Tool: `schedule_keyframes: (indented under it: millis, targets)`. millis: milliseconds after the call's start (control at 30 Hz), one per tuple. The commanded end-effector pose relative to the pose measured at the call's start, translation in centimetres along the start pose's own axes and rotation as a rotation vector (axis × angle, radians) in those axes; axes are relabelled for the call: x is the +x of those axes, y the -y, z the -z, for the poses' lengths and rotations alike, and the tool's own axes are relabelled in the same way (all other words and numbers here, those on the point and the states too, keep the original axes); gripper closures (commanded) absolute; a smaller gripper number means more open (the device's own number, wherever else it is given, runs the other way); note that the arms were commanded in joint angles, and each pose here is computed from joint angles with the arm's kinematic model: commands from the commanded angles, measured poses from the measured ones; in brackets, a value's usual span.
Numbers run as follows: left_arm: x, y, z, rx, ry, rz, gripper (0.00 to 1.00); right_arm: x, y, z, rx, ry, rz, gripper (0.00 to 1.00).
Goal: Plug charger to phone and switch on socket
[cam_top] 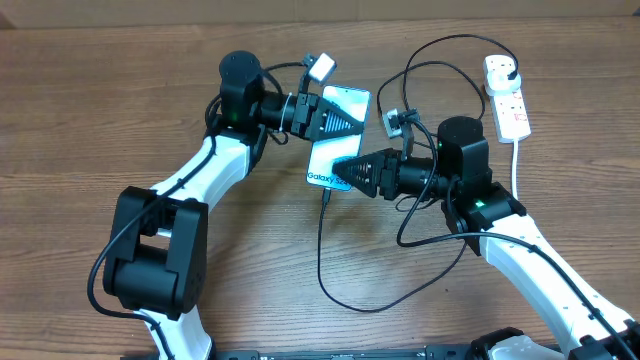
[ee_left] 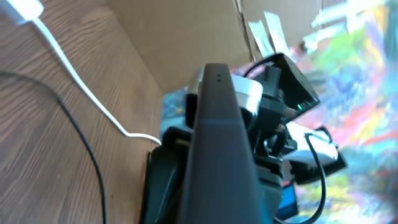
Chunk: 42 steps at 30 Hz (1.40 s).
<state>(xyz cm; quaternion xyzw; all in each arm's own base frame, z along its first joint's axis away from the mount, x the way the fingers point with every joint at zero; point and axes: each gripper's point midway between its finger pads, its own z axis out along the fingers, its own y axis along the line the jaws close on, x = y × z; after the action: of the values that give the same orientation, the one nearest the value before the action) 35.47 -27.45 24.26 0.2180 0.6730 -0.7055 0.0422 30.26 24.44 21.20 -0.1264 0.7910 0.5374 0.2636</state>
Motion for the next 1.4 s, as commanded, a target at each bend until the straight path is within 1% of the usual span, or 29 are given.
schedule_keyframes:
  millis: [0,133,233,333,433,533,600,633,733,800,833,1000,1200,1267,1367]
  targets:
    - [-0.2,-0.8,0.8,-0.022,0.037,-0.089,0.96,-0.7,0.2,0.1,0.032,0.023,0.027,0.45]
    - [-0.9,-4.8,1.9,-0.121,0.135,-0.037,0.96,-0.7,0.7,0.1,0.057,0.026,0.014,0.41]
    - [-1.0,-8.6,3.2,-0.243,0.208,0.015,0.96,-0.7,0.7,0.1,0.060,0.027,0.013,0.39]
    - [-0.8,-11.8,4.3,-0.354,0.261,0.097,0.96,-0.6,0.9,0.1,0.069,0.027,0.006,0.37]
    - [-1.0,-12.9,4.8,-0.398,0.285,0.112,0.96,-0.6,1.4,0.1,0.094,0.031,-0.007,0.36]
    - [-1.3,-13.2,5.1,-0.428,0.297,0.094,0.96,-0.6,2.0,0.1,0.121,0.035,-0.018,0.36]
    - [-1.1,-14.0,5.5,-0.480,0.301,0.098,0.96,-0.5,2.2,0.0,0.122,0.033,-0.021,0.35]
    - [-0.9,-14.7,5.8,-0.524,0.304,0.114,0.96,-0.5,2.3,0.0,0.126,0.033,-0.023,0.35]
    - [0.3,-17.5,7.9,-0.739,0.299,0.175,0.96,-0.4,2.7,-0.2,0.132,0.028,-0.030,0.34]
    - [1.1,-18.5,8.8,-0.834,0.282,0.197,0.96,-0.3,3.0,-0.3,0.135,0.024,-0.037,0.34]
    - [1.2,-18.6,9.1,-0.856,0.272,0.198,0.96,-0.2,3.2,-0.4,0.137,0.021,-0.040,0.34]
    - [0.1,-17.0,8.7,-0.789,0.268,0.170,0.96,0.0,3.9,-0.8,0.144,0.010,-0.056,0.34]
    - [0.0,-16.8,8.7,-0.791,0.264,0.179,0.96,-0.1,4.0,-0.8,0.150,0.016,-0.055,0.33]
    - [0.3,-17.2,9.0,-0.821,0.263,0.197,0.96,-0.1,4.0,-0.8,0.148,0.017,-0.053,0.33]
    - [1.2,-18.6,10.5,-0.940,0.269,0.237,0.96,-0.1,4.0,-0.8,0.148,0.017,-0.053,0.32]
